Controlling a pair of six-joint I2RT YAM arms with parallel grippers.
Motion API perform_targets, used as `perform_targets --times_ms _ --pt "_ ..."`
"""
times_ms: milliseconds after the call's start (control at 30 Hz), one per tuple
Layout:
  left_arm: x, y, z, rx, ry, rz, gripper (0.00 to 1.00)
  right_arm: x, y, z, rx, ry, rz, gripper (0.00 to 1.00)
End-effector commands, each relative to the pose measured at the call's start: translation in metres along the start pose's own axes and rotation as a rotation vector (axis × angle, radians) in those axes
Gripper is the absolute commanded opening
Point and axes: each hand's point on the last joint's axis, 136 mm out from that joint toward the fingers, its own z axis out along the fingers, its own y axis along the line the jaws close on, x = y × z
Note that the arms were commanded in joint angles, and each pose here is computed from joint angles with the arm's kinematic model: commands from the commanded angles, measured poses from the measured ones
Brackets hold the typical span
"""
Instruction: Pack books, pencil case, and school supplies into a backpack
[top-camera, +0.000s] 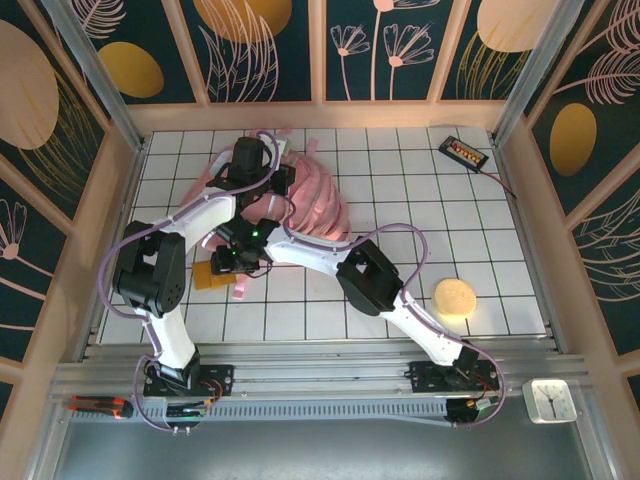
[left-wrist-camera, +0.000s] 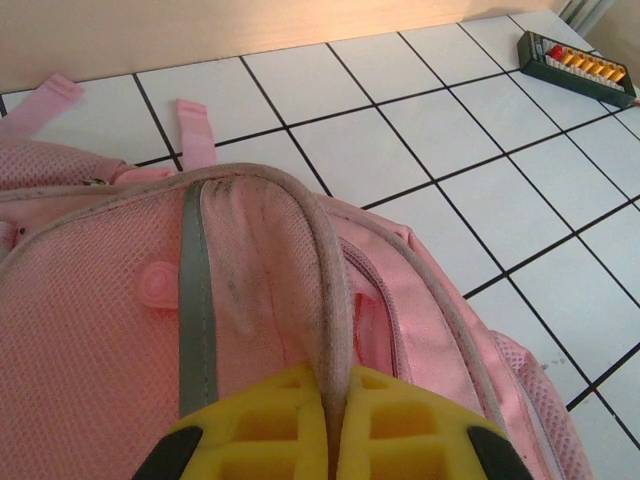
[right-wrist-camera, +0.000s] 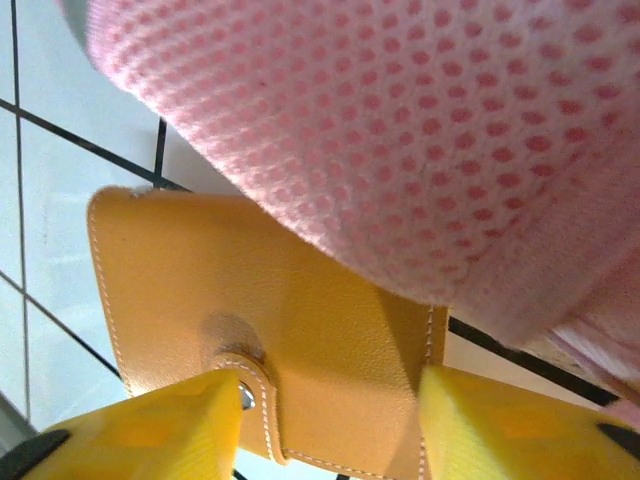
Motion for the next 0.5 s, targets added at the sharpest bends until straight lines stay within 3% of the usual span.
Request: perform_targets --times_ms 0,467 --pt "-0.011 0.000 0.000 0.019 -0.040 0.002 0.00 -0.020 -0.011 -0.009 0.106 -0.092 -0.057 0.54" --pt "-0.010 -0.001 -0.002 0.027 -0.044 0.002 0.00 0.001 -0.031 0.023 0.094 0.021 -0.006 0.55"
